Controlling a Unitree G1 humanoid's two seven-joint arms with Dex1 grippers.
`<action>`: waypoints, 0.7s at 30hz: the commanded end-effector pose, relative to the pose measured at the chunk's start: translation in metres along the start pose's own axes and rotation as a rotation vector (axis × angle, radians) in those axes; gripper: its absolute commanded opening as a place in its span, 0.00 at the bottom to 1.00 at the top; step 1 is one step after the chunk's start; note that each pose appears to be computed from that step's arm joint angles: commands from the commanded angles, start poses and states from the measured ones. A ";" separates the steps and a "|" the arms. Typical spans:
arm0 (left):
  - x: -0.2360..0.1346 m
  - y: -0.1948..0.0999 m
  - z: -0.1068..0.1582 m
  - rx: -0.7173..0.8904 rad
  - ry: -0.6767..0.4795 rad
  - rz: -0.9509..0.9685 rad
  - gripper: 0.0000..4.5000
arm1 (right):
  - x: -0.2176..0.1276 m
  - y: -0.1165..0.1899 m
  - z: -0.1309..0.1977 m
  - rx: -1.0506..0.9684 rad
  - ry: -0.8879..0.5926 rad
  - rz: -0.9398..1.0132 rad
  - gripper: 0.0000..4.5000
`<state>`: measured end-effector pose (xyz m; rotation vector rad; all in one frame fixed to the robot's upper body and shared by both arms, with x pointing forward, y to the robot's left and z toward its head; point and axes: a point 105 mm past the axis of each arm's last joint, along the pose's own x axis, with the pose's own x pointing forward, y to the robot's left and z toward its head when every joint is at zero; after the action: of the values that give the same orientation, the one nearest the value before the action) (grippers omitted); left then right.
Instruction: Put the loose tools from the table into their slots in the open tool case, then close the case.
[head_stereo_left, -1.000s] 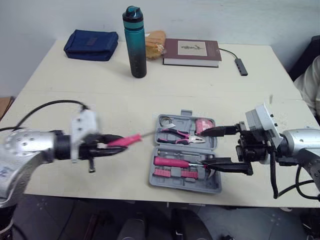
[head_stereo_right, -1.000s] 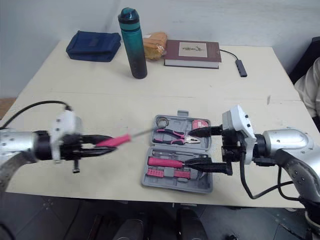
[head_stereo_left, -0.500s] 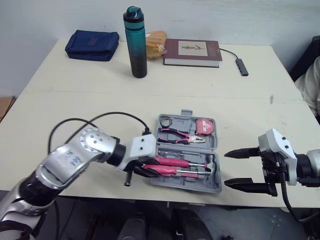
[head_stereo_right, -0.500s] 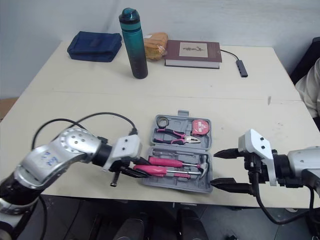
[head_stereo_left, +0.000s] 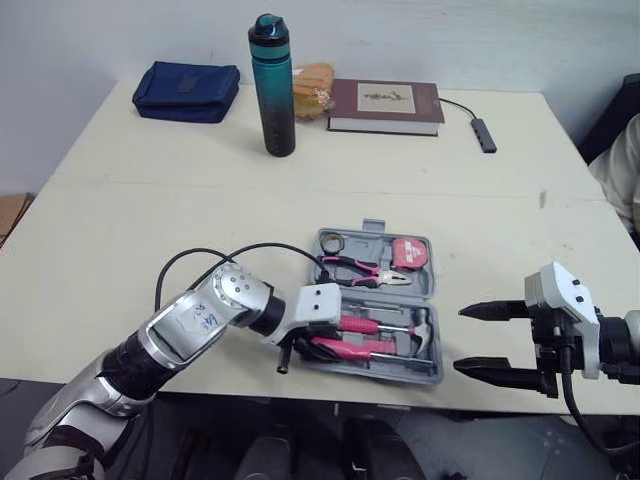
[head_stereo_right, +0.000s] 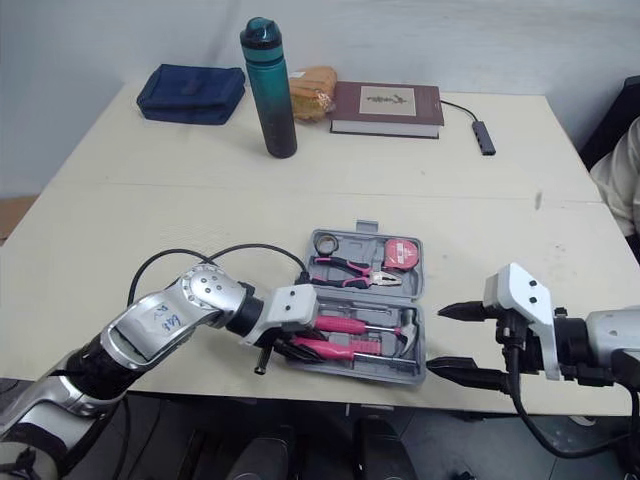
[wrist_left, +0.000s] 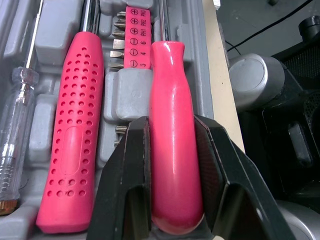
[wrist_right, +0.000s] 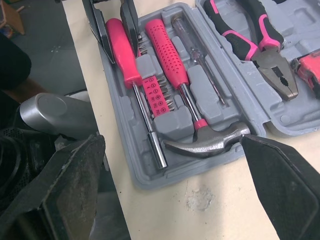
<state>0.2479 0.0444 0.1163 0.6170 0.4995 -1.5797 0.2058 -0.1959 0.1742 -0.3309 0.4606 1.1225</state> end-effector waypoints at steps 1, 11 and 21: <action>0.001 -0.005 0.003 0.022 0.001 -0.019 0.12 | -0.002 0.003 0.009 -0.032 -0.028 -0.006 1.00; -0.023 -0.012 0.013 0.029 -0.051 -0.039 0.63 | 0.001 0.003 0.008 -0.028 -0.033 0.000 1.00; -0.010 -0.008 0.015 0.100 -0.315 -0.013 0.25 | 0.006 0.009 0.015 -0.043 -0.077 0.041 1.00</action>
<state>0.2376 0.0438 0.1312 0.4332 0.2325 -1.6863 0.2063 -0.1887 0.1784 -0.3075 0.4120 1.1421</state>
